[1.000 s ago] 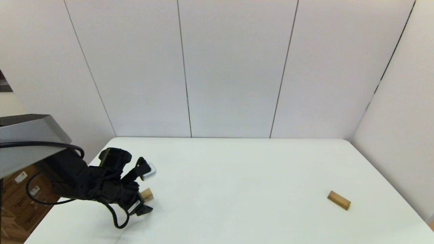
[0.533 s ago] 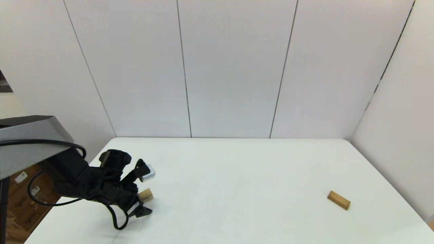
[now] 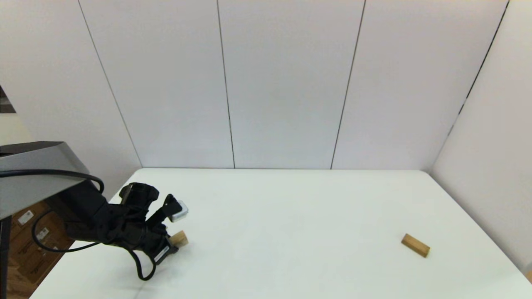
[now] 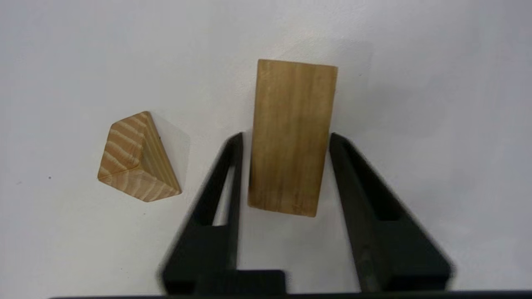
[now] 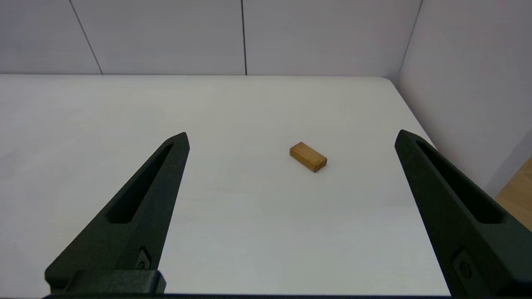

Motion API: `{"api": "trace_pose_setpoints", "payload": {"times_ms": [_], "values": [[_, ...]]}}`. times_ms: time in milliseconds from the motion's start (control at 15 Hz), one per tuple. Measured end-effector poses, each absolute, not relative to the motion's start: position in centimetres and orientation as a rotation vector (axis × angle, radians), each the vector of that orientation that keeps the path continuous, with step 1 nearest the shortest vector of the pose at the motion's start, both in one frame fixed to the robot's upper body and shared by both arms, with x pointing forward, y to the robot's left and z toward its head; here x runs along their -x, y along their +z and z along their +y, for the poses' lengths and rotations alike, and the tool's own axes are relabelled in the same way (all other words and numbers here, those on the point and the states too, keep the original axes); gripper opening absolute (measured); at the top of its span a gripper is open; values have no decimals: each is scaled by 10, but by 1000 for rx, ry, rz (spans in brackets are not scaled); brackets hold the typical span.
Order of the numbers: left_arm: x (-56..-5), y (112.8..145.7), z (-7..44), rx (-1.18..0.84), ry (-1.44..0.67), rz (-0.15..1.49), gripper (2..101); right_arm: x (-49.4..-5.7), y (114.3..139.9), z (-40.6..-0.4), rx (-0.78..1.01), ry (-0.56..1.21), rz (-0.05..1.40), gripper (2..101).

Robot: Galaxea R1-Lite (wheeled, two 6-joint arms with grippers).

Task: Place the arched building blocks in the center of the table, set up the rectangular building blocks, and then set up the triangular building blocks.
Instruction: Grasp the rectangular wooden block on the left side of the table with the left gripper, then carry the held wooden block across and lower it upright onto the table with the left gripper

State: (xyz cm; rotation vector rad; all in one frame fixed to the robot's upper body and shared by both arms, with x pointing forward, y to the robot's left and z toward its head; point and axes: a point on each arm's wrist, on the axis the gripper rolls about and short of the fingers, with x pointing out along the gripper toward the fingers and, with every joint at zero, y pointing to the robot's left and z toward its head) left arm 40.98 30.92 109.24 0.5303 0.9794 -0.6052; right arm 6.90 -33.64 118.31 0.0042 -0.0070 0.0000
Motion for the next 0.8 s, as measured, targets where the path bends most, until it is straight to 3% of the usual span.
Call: {"api": "trace_pose_setpoints", "payload": {"times_ms": [67, 400, 800], "values": [[-410, 1093, 309, -528, -603, 977, 275, -69, 1183, -336, -4, 0, -7, 980], [-412, 1110, 303, -480, -644, 905, 279, -69, 1183, -336, -4, 0, -7, 980], [-413, 1154, 214, -530, -845, 846, 279, -69, 1183, -336, -5, 0, -7, 980]]}}
